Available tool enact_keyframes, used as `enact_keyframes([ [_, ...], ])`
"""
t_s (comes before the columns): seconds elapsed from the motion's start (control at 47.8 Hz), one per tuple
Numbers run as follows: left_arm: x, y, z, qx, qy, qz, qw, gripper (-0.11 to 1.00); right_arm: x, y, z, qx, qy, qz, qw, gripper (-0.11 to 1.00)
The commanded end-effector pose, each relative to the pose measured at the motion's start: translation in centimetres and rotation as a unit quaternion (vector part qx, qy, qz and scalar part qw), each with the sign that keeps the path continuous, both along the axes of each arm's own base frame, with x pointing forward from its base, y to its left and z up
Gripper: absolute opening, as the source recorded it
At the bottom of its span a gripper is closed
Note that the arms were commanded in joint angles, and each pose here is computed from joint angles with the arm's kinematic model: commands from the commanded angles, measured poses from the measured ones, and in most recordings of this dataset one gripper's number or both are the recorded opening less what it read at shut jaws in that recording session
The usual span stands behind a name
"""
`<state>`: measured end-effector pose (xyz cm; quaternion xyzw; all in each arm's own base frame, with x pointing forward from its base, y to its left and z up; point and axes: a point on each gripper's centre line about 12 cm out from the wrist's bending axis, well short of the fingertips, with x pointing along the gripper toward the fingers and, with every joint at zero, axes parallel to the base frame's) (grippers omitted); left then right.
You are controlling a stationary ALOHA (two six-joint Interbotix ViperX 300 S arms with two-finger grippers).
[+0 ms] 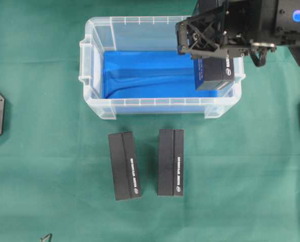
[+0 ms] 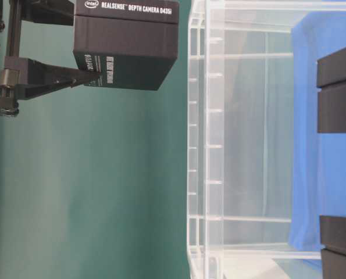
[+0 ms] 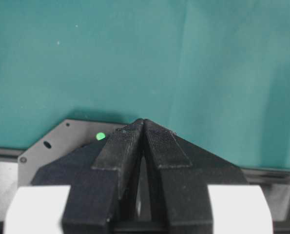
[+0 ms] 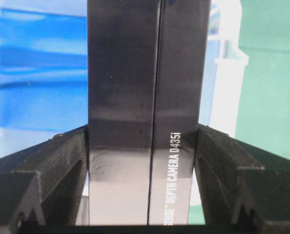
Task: Take the box out of the case with the right arm.
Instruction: 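Lift the held box up out of the bin with the right gripper, then carry the box to the front, right of the other boxes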
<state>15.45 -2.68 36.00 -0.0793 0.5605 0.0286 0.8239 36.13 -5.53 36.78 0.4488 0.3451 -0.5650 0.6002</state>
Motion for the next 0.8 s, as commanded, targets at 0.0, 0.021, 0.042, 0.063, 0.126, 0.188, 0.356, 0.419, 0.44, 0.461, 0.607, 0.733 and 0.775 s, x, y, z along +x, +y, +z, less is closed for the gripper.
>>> enact_keyframes([
  [0.0, 0.2, 0.1, 0.2, 0.001, -0.005, 0.003, 1.0, 0.0, -0.8, 0.8, 2.4, -0.001, -0.035, 0.011, 0.9993, 0.65],
  [0.021, 0.1, 0.1, 0.1, 0.001, -0.003, 0.003, 1.0, 0.0, -0.8, 1.0, 2.4, 0.0, -0.035, 0.012, 0.9993, 0.65],
  [0.042, 0.1, 0.1, 0.1, 0.001, -0.003, 0.003, 1.0, 0.0, -0.8, 1.2, 2.4, 0.001, -0.036, 0.014, 0.9993, 0.65],
  [0.063, 0.1, 0.1, 0.0, 0.001, -0.002, 0.003, 1.0, 0.0, -0.7, 1.4, 2.4, 0.001, -0.036, 0.016, 0.9992, 0.65],
  [0.126, 0.2, 0.1, -0.1, 0.001, 0.0, 0.003, 1.0, 0.0, -0.7, 2.1, 2.4, 0.002, -0.037, 0.02, 0.9991, 0.65],
  [0.188, 0.2, 0.1, -0.1, 0.001, 0.0, 0.003, 1.0, 0.0, -0.7, 3.0, 2.4, 0.005, -0.039, 0.019, 0.999, 0.65],
  [0.356, 0.1, 0.1, 0.0, 0.002, -0.001, 0.003, 1.0, 0.0, -0.8, 5.5, 2.3, 0.012, -0.039, 0.022, 0.9989, 0.65],
  [0.419, 0.1, 0.1, 0.0, 0.001, -0.002, 0.003, 1.0, 0.0, -0.9, 6.7, 2.3, 0.015, -0.043, 0.024, 0.9987, 0.65],
  [0.44, 0.1, 0.1, -0.1, 0.001, -0.001, 0.003, 1.0, 0.0, -1.0, 7.1, 2.3, 0.016, -0.043, 0.025, 0.9986, 0.65],
  [0.461, 0.1, 0.1, -0.1, 0.001, -0.001, 0.003, 1.0, 0.0, -1.0, 7.4, 2.3, 0.017, -0.044, 0.025, 0.9986, 0.65],
  [0.607, 0.1, 0.1, -0.1, 0.002, 0.0, 0.002, 1.0, 0.0, -1.4, 10.0, 2.2, 0.024, -0.047, 0.028, 0.9982, 0.65],
  [0.733, 0.1, 0.1, -0.1, 0.001, -0.001, 0.003, 1.0, 0.0, -2.1, 12.2, 2.2, 0.028, -0.044, 0.028, 0.9983, 0.65],
  [0.775, 0.1, 0.1, -0.1, 0.001, 0.0, 0.003, 1.0, 0.0, -2.3, 12.8, 2.3, 0.03, -0.045, 0.026, 0.9982, 0.65],
])
